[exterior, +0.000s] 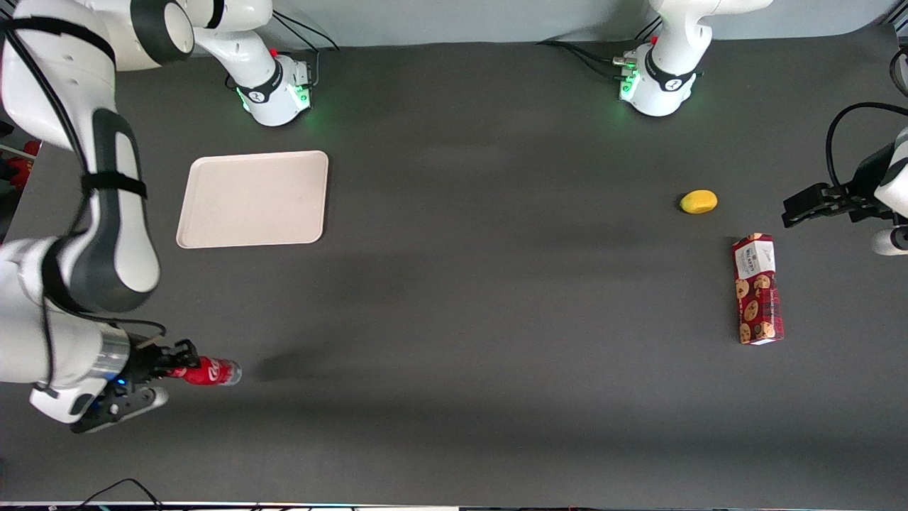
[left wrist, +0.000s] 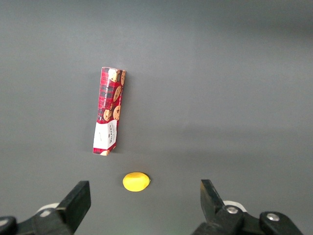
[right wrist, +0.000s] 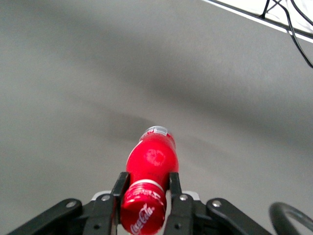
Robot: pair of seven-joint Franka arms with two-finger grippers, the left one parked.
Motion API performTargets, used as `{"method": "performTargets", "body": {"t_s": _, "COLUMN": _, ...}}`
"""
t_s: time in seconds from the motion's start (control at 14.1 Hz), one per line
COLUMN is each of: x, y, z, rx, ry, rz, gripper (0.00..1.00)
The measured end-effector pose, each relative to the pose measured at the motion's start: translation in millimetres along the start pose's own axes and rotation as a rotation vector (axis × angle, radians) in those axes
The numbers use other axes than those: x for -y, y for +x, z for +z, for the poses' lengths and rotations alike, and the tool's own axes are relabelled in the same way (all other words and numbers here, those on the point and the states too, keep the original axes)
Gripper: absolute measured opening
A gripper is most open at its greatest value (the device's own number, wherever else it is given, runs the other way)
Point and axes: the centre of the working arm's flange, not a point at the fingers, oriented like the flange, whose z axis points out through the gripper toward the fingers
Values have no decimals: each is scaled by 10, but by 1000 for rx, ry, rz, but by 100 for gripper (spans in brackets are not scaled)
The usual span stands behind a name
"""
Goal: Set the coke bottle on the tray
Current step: 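Lift the bottle and carry it onto the white tray's corner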
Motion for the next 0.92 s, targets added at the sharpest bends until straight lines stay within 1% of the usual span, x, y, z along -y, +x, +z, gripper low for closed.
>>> {"method": "performTargets", "body": {"t_s": 0.14, "x": 160, "y": -233, "z": -575, "rx": 40, "ry": 15, "rz": -11, "gripper": 37}}
{"method": "performTargets", "body": {"t_s": 0.21, "x": 242, "y": -357, "z": -831, "rx": 53, "ry": 19, "rz": -15, "gripper": 37}}
{"method": "performTargets", "body": {"t_s": 0.28, "x": 309, "y": -467, "z": -1042, "rx": 58, "ry": 20, "rz": -19, "gripper": 37}}
{"method": "performTargets", "body": {"t_s": 0.43, "x": 369, "y": -578, "z": -1257, "rx": 54, "ry": 16, "rz": -22, "gripper": 37}}
{"method": "performTargets", "body": {"t_s": 0.5, "x": 364, "y": -584, "z": -1253, "rx": 58, "ry": 10, "rz": -22, "gripper": 37}}
{"method": "performTargets", "body": {"t_s": 0.57, "x": 346, "y": -579, "z": -1195, "rx": 72, "ry": 2, "rz": -18, "gripper": 37}}
{"method": "performTargets", "body": {"t_s": 0.78, "x": 295, "y": -580, "z": -871, "rx": 131, "ry": -1, "rz": -9, "gripper": 37}}
{"method": "performTargets", "body": {"t_s": 0.85, "x": 283, "y": -595, "z": -753, "rx": 132, "ry": -3, "rz": -7, "gripper": 37}}
{"method": "performTargets", "body": {"t_s": 0.92, "x": 281, "y": -641, "z": -643, "rx": 119, "ry": -10, "rz": -4, "gripper": 37}}
